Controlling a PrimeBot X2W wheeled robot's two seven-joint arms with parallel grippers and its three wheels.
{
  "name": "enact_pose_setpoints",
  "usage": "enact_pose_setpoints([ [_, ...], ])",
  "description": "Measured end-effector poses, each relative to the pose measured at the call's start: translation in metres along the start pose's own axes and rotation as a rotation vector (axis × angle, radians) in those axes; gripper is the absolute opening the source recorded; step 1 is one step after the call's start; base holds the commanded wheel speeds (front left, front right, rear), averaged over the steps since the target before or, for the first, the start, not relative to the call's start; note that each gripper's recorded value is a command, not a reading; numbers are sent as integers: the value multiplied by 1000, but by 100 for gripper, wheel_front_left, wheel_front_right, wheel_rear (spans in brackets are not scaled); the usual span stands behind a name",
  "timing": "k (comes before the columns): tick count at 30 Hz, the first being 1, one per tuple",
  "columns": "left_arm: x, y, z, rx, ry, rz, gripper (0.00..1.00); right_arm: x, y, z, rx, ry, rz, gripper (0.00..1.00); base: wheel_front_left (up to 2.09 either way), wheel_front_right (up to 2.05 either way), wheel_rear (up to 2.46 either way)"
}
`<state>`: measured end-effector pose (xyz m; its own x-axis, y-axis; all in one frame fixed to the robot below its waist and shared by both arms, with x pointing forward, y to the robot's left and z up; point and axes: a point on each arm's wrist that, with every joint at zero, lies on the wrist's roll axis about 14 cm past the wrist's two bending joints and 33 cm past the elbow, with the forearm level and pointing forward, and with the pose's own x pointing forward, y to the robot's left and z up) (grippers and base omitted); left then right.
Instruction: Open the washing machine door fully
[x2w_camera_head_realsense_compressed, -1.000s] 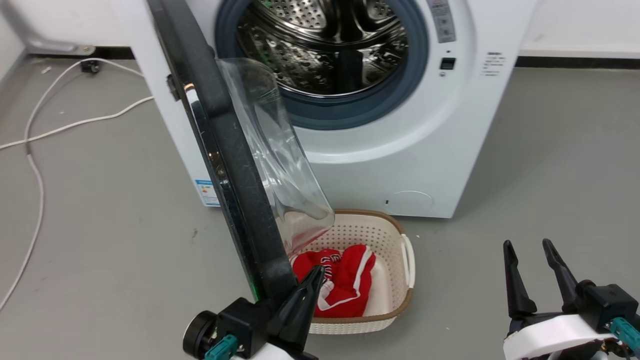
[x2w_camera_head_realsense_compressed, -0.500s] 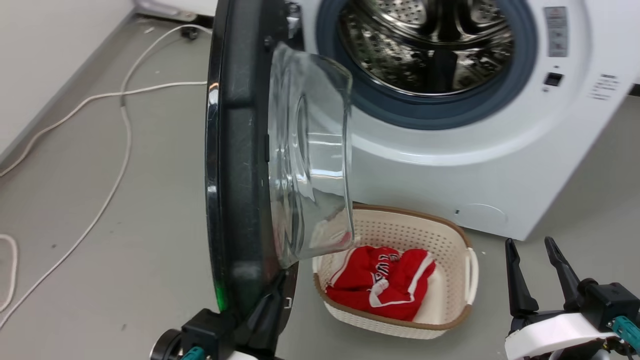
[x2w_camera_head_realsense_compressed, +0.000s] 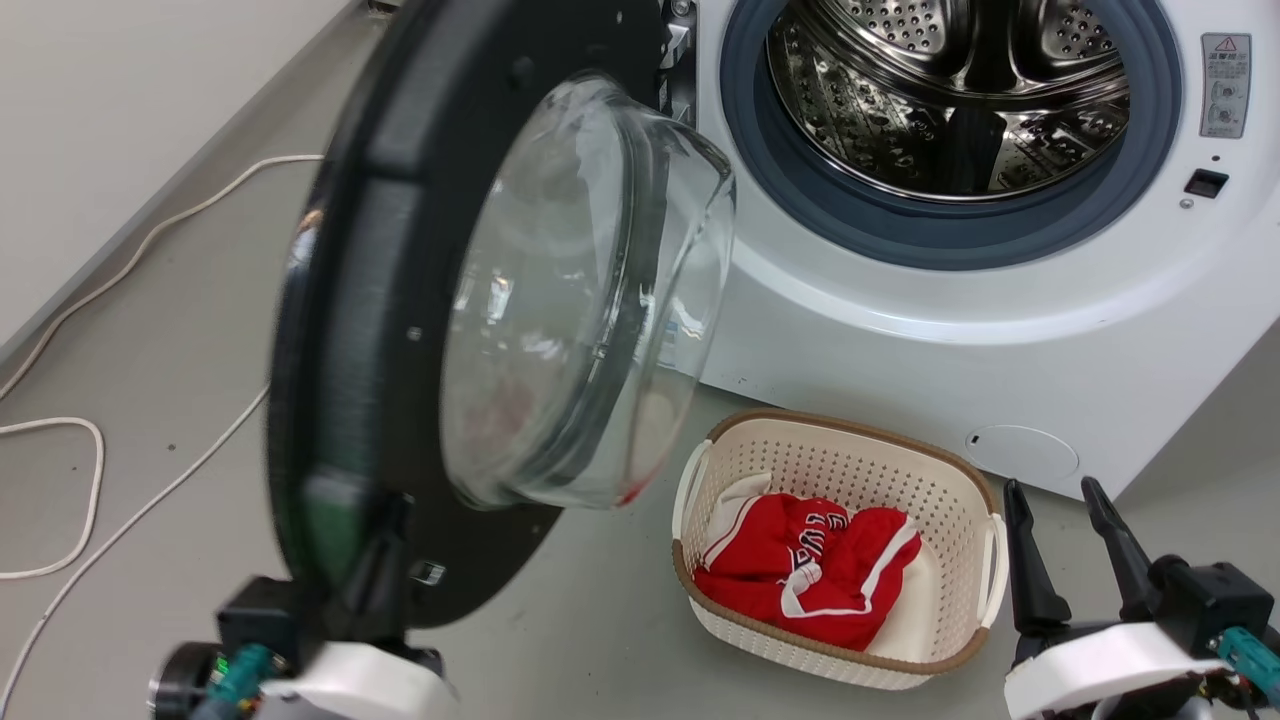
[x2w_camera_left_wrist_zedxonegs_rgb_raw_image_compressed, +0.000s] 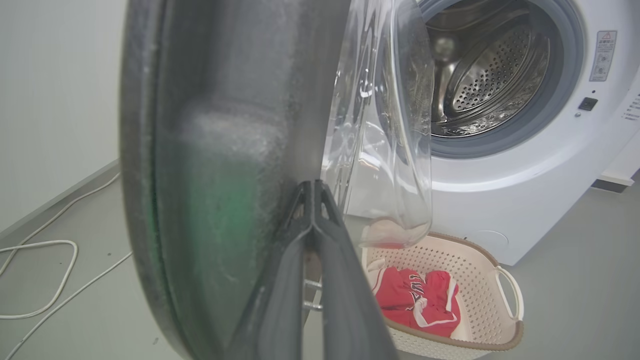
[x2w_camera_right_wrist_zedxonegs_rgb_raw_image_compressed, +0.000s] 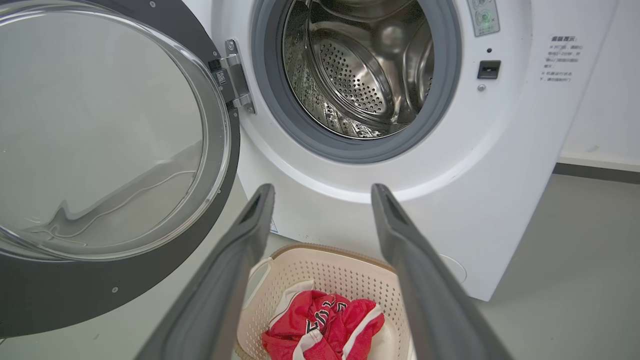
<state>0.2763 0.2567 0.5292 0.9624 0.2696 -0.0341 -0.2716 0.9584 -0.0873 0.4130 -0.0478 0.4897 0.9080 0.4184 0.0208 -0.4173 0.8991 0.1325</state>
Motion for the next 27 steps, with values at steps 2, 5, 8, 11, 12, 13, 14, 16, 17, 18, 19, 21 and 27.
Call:
enact_pose_setpoints([
  [2, 17, 32, 8, 21, -32, 77, 0, 5, -1, 4, 2, -9, -1, 100, 0, 0, 0],
  [5, 30, 54, 15, 31, -46, 134, 0, 4, -6, 3, 3, -4, -14, 100, 0, 0, 0],
  [8, 42, 66, 18, 36, -44, 158, 0, 4, -11, -1, 0, 10, -27, 100, 0, 0, 0],
  [11, 57, 83, 25, 40, -55, 188, 0, 5, -14, -3, 3, 16, -34, 100, 0, 0, 0],
  [12, 62, 89, 29, 44, -64, 198, 0, 7, -16, -2, 3, 14, -38, 100, 0, 0, 0],
  [13, 66, 96, 30, 40, -68, 212, 0, 8, -18, -2, 5, 14, -42, 100, 0, 0, 0],
  [14, 71, 101, 31, 42, -65, 222, 0, 9, -19, -2, 7, 14, -43, 100, 0, 0, 0],
  [16, 79, 113, 34, 56, -75, 240, 0, 8, -21, -3, 9, 18, -48, 100, 0, 0, 0],
  [17, 83, 120, 35, 53, -77, 254, 0, 9, -23, -3, 10, 15, -53, 100, 0, 0, 0],
  [18, 87, 126, 37, 58, -81, 263, 0, 10, -25, -1, 10, 12, -59, 100, 0, 0, 0],
  [19, 91, 134, 40, 62, -88, 276, 0, 11, -27, 0, 10, 9, -64, 100, 0, 0, 0],
  [21, 98, 149, 45, 70, -98, 303, 0, 11, -31, -1, 9, 9, -74, 100, 0, 0, 0],
  [27, 113, 176, 47, 93, -101, 346, 0, 12, -41, -4, 6, 15, -99, 100, 0, 0, 0],
])
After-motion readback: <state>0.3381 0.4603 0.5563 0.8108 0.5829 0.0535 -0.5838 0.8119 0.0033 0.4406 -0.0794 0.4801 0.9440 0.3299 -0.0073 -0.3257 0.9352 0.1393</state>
